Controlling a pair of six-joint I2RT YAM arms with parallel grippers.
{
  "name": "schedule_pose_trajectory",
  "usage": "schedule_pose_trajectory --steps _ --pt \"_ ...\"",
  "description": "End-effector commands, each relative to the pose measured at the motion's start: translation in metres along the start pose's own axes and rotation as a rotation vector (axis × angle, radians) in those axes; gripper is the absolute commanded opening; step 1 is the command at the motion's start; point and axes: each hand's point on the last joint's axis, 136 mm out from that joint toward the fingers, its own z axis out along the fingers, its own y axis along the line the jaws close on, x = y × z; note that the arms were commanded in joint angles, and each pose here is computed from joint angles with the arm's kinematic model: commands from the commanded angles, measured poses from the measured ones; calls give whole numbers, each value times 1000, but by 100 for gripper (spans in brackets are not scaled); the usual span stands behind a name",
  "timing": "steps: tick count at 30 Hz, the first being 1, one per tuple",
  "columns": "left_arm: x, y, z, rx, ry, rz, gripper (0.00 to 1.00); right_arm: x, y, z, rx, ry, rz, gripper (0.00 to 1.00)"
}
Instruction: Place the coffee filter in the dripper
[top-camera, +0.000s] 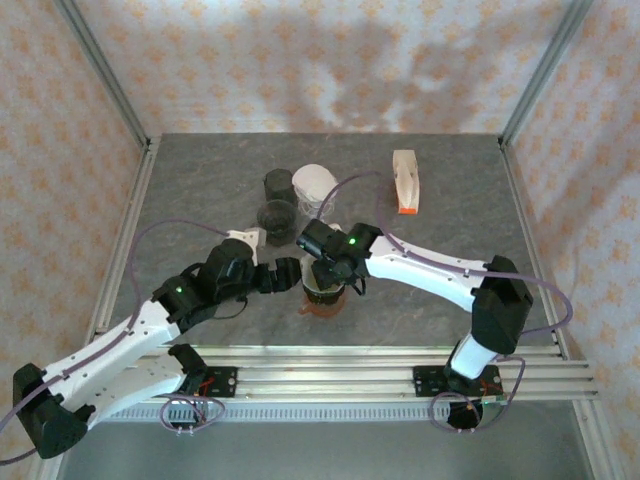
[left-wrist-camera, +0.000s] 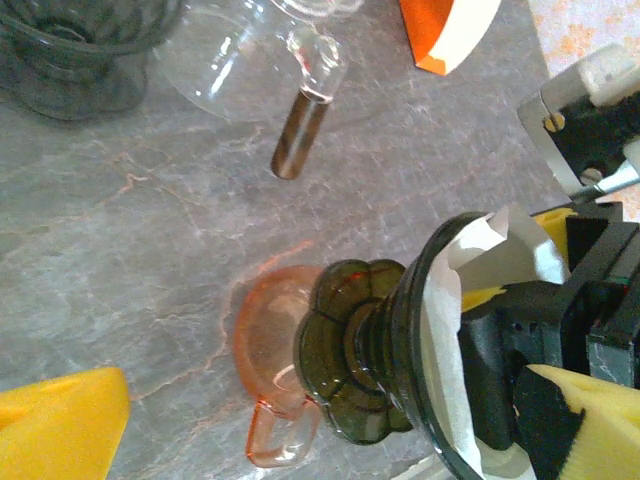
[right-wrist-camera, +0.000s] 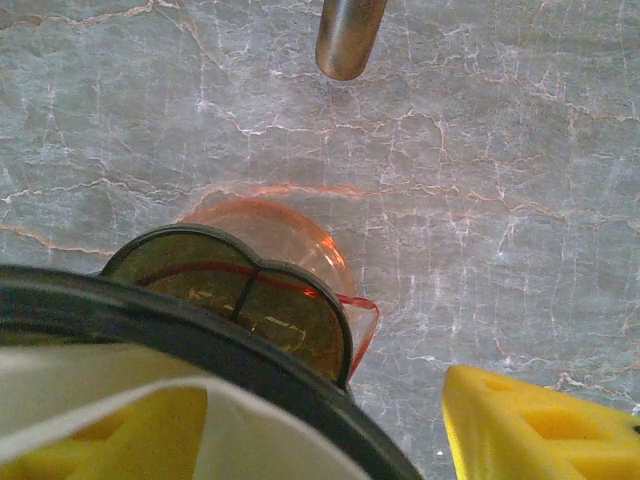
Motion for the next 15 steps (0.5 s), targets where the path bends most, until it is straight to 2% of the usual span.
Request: schedule_pose_trajectory --steps 1,9,15 --pt "2 -10 8 55 21 -8 99 -1 -2 5 20 4 13 63" --pt "9 -2 14 25 42 -11 98 -2 -2 3 14 1 17 63" --pt "14 9 18 -26 57 -16 87 -2 -3 3 20 1 17 63"
